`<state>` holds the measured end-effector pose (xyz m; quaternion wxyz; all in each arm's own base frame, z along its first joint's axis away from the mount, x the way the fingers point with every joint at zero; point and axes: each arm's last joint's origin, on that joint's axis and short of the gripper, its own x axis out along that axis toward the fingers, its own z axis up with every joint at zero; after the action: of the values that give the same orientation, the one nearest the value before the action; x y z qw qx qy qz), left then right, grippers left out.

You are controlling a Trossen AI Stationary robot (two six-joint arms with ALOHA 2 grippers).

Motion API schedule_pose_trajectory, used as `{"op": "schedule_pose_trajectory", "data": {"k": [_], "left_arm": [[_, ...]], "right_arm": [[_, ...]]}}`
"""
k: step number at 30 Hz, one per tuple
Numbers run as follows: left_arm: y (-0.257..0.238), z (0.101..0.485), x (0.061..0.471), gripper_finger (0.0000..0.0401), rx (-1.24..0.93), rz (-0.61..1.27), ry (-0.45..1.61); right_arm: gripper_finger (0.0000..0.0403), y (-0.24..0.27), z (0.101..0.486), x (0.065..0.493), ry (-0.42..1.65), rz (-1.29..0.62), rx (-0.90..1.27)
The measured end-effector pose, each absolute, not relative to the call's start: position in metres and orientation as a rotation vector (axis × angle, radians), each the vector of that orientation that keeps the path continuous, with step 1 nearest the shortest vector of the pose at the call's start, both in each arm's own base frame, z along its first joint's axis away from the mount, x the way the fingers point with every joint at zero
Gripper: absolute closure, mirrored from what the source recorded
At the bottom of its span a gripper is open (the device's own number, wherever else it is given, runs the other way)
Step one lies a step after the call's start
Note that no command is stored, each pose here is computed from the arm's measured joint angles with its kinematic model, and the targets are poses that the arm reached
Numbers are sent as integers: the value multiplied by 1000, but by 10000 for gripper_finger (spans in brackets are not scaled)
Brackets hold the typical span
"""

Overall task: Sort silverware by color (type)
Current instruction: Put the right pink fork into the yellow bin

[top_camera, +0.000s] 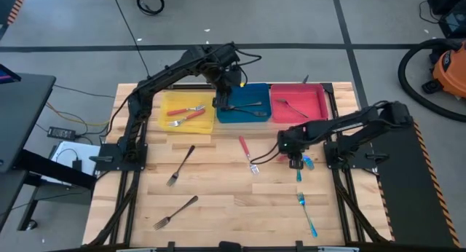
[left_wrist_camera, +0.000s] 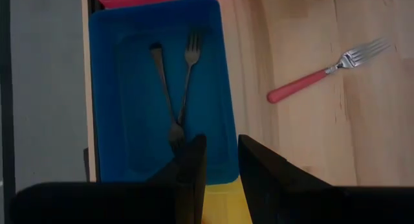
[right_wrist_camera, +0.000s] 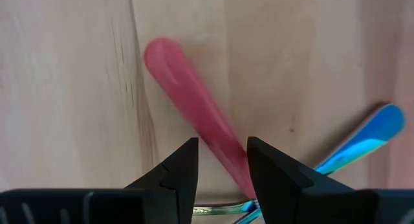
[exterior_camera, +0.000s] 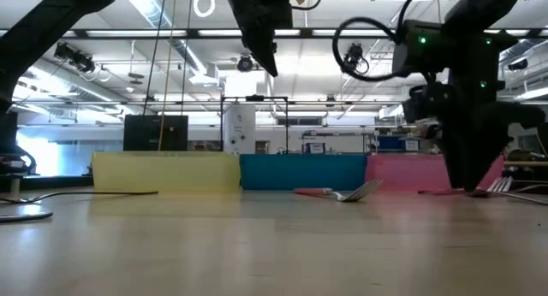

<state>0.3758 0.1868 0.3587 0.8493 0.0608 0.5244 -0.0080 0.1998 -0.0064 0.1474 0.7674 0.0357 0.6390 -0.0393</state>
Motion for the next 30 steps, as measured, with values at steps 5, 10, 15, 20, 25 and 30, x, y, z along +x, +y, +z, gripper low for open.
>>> {"op": "schedule_pose_trajectory", "data": {"k": [5,10,15,20,25,30], "left_arm": [[188,359,375,312,127,-15,1105],[187,359,376,312,128,-16,1104],[187,359,376,312,128,-16,1104],[187,359,376,312,128,-17,1104],[187,359,376,312,130,-18,1104],[187,359,376,312,139,-24,1104]], "right_arm": [[262,-4,137,203,1446,-131,26],[262,-2,131,204,1479,-150,45],[267,-3,131,204,1474,-196,81],[317,-2,131,204,1470,-212,90],[346,-3,131,203,1471,-219,91],[346,-3,134,206,1460,-253,118]]}}
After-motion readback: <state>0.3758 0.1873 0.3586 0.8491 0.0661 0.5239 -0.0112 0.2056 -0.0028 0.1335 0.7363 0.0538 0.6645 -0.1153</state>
